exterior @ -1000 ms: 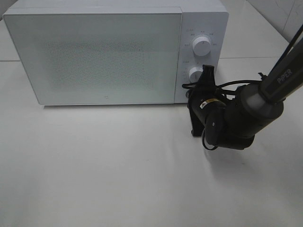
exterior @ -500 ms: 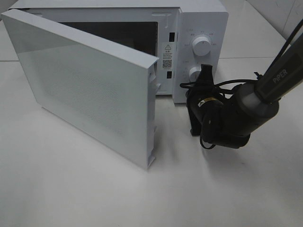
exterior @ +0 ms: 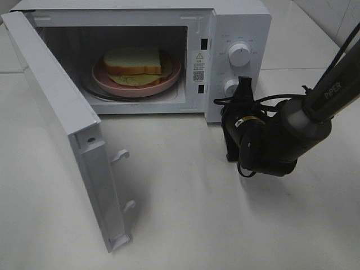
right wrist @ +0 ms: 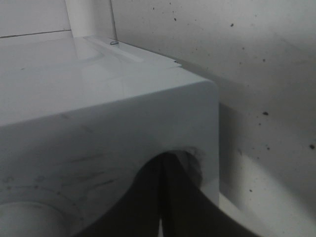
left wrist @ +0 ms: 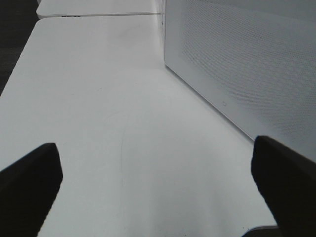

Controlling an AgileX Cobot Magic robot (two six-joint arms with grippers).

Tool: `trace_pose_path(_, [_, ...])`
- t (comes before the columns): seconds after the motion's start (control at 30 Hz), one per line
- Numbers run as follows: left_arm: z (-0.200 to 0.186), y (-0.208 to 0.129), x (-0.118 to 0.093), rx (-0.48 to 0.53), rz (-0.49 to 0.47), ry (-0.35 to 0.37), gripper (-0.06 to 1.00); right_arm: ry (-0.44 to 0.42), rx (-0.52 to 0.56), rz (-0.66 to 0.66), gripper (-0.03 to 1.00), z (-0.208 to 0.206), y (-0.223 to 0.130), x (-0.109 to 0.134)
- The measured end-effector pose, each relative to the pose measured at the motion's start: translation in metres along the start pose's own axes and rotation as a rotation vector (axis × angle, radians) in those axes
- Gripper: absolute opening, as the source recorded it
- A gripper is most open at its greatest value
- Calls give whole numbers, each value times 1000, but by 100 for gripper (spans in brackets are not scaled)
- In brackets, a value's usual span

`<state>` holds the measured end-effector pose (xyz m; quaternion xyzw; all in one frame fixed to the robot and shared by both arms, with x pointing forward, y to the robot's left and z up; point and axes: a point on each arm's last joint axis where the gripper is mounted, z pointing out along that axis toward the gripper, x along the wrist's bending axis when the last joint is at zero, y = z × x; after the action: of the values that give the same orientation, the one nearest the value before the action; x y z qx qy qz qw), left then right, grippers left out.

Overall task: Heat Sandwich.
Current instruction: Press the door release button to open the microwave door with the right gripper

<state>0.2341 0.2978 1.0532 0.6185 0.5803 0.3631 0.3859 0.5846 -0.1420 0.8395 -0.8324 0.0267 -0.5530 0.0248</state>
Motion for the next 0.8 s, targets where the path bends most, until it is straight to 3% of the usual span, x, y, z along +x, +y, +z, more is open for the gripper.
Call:
trace_pose_path(0.67, [0, 0, 0, 0, 0, 0, 99, -95, 56, -31, 1, -17, 8, 9])
trace_pose_path(0.8, [0, 0, 0, 0, 0, 0, 99, -164, 83, -68, 1, -34, 12, 9])
